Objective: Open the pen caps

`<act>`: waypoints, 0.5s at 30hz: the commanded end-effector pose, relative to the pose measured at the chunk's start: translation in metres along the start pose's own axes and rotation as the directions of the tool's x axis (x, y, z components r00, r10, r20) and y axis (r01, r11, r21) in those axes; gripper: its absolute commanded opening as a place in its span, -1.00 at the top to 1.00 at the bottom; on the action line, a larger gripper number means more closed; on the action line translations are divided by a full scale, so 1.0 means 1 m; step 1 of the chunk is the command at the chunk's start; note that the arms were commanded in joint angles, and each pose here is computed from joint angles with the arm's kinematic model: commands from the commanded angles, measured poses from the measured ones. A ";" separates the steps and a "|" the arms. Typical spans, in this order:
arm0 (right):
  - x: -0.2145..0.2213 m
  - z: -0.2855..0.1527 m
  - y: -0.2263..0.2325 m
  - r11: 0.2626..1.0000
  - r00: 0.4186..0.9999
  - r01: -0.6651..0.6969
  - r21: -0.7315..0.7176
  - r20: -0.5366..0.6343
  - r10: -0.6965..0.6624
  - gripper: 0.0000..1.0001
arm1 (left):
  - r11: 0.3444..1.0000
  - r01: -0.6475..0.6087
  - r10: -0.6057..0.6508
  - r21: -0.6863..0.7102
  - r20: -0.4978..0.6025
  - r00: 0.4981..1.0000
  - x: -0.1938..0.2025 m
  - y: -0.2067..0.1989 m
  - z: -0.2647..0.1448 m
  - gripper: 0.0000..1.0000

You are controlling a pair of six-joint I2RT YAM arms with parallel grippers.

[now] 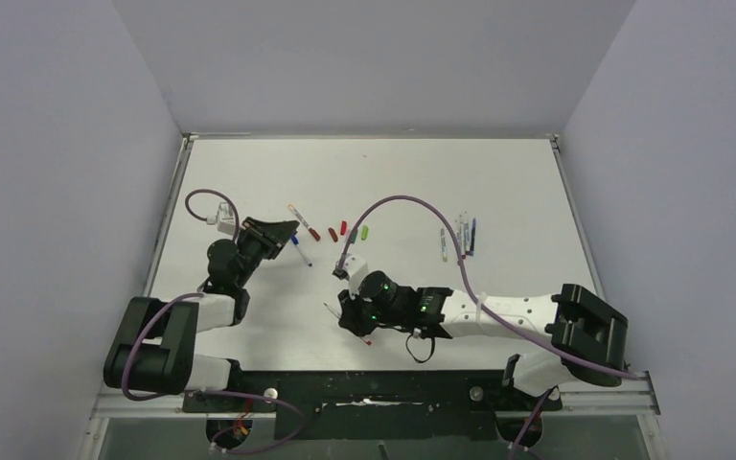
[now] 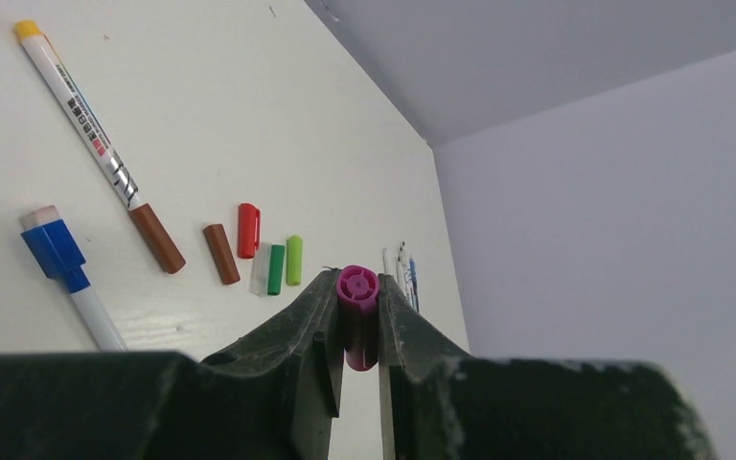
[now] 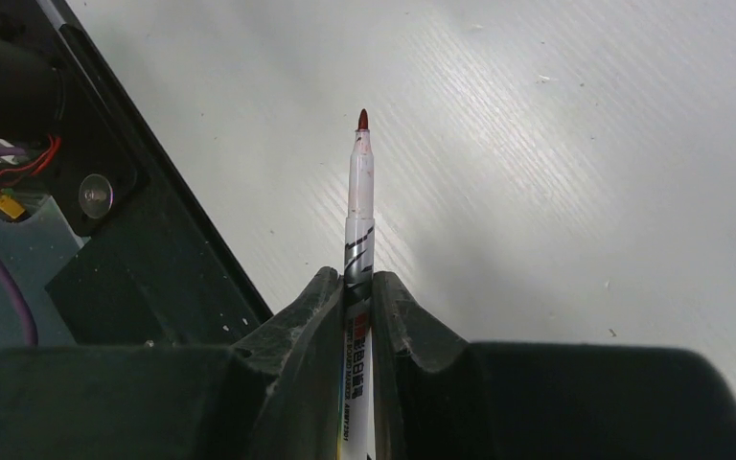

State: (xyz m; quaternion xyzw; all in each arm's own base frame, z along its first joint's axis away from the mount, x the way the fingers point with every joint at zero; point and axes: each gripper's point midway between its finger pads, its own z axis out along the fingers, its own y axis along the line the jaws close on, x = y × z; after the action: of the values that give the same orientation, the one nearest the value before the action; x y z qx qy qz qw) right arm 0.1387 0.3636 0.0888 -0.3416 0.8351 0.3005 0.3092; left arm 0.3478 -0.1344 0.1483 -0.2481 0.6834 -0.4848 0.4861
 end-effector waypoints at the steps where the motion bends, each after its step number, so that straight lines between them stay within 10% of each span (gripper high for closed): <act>1: -0.019 -0.018 0.001 0.999 0.997 -0.031 0.013 0.072 0.030 1.00 | 0.998 -0.051 0.048 0.035 0.086 0.995 -0.020 -0.014 0.001 0.99; 15: -0.091 -0.114 -0.140 0.810 0.970 -0.207 0.549 0.225 0.095 1.00 | 0.999 -0.043 0.041 0.019 0.072 0.997 -0.019 -0.009 0.003 0.99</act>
State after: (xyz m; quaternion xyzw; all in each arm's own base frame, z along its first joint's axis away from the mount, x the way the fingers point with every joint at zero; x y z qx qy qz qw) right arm 0.2179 0.2837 0.1518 -0.2117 0.8761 0.1774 0.3951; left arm 0.3511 -0.1279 0.1463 -0.2603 0.6830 -0.4700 0.4948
